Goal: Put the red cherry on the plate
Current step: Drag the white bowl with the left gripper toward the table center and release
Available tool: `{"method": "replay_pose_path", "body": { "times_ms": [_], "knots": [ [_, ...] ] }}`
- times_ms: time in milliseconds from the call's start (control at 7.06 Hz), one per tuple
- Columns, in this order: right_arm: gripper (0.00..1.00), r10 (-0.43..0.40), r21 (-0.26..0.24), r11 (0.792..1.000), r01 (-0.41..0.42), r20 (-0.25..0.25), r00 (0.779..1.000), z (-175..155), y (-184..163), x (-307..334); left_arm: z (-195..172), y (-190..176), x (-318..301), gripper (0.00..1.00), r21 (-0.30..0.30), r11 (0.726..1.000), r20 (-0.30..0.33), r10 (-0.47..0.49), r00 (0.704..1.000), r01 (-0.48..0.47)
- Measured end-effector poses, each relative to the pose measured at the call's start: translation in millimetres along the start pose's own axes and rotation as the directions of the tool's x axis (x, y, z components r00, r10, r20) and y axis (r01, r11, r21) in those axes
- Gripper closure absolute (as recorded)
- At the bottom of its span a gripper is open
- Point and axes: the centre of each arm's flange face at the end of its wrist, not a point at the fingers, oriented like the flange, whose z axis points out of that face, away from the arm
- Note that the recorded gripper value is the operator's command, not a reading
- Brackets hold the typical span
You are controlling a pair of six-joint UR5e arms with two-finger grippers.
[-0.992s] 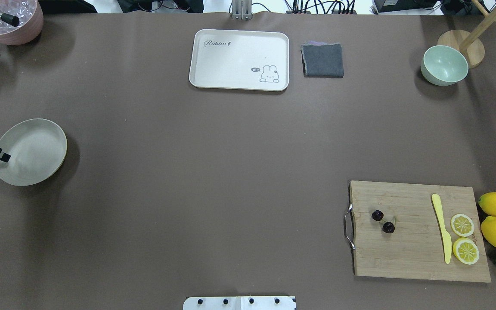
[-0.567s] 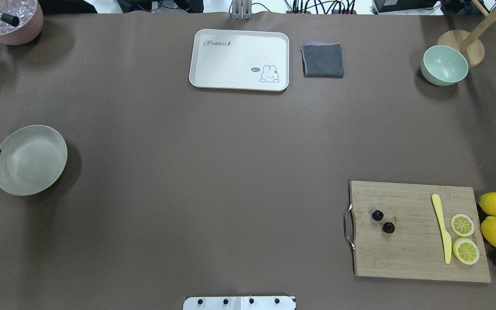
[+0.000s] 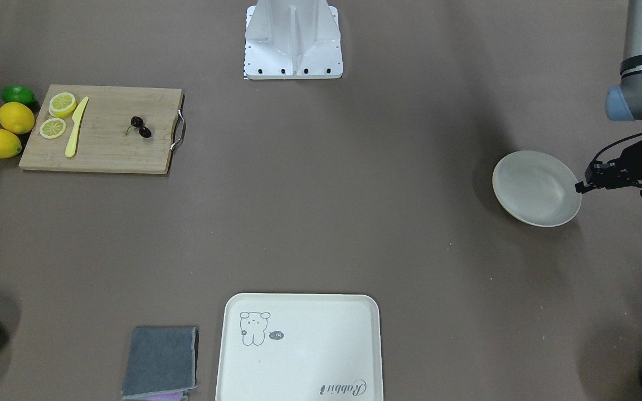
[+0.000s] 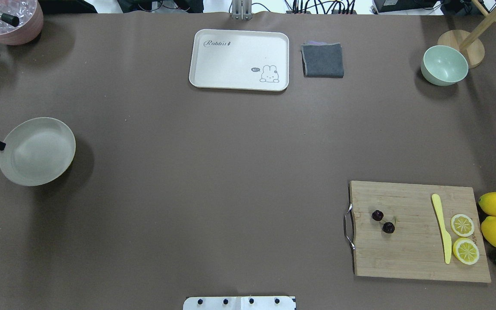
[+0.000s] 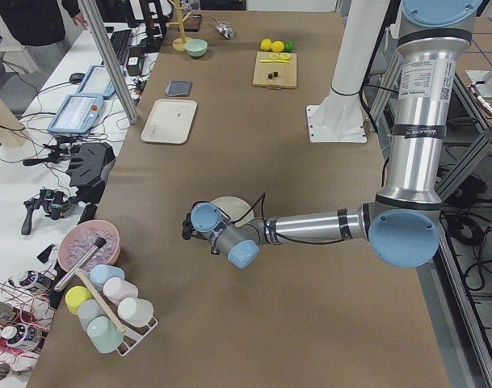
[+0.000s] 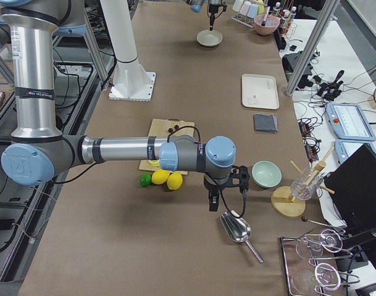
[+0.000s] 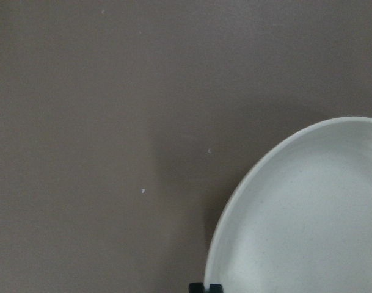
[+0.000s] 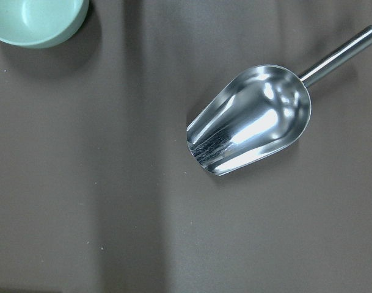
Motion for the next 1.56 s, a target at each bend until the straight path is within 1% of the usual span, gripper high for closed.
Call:
{"method": "replay_pose_path", "body": {
  "times_ms": [142, 425, 567, 708, 992, 1133, 1275, 1417, 1558],
  "knots": [
    [0.00, 0.000, 0.001, 1.000, 0.000, 0.000, 1.000, 0, 0, 0, -9, -17, 22, 1.00, 0.000, 0.999, -0.045, -0.045, 0.998, 0.045],
    [0.00, -0.001, 0.001, 1.000, 0.001, 0.000, 1.000, -1, 0, -1, -24, -55, 84, 1.00, 0.015, 0.993, -0.101, -0.114, 0.988, 0.116],
    [0.00, -0.002, 0.002, 1.000, 0.002, 0.001, 1.000, -1, 0, -1, -27, -69, 132, 1.00, 0.023, 0.988, -0.127, -0.147, 0.981, 0.151],
    [0.00, -0.003, 0.002, 1.000, 0.003, 0.003, 1.000, -1, 0, -1, -15, -70, 198, 1.00, 0.033, 0.982, -0.143, -0.178, 0.974, 0.185],
    [0.00, -0.006, 0.002, 1.000, 0.006, 0.006, 1.000, -1, 0, -2, 52, -44, 332, 1.00, 0.075, 0.964, -0.166, -0.240, 0.956, 0.255],
    [0.00, -0.009, 0.003, 1.000, 0.009, 0.008, 1.000, -2, 0, -2, 90, -27, 386, 1.00, 0.099, 0.955, -0.181, -0.258, 0.949, 0.279],
    [0.00, -0.015, 0.009, 1.000, 0.014, 0.012, 1.000, -4, 0, -6, 124, -8, 425, 1.00, 0.124, 0.949, -0.184, -0.264, 0.947, 0.289],
    [0.00, -0.024, 0.018, 1.000, 0.024, 0.021, 0.999, -9, -1, -12, 150, 7, 452, 1.00, 0.150, 0.944, -0.172, -0.267, 0.948, 0.293],
    [0.00, -0.036, 0.030, 0.999, 0.035, 0.038, 0.999, -15, -2, -21, 166, 17, 472, 1.00, 0.167, 0.941, -0.156, -0.269, 0.950, 0.294]
  ]
}}
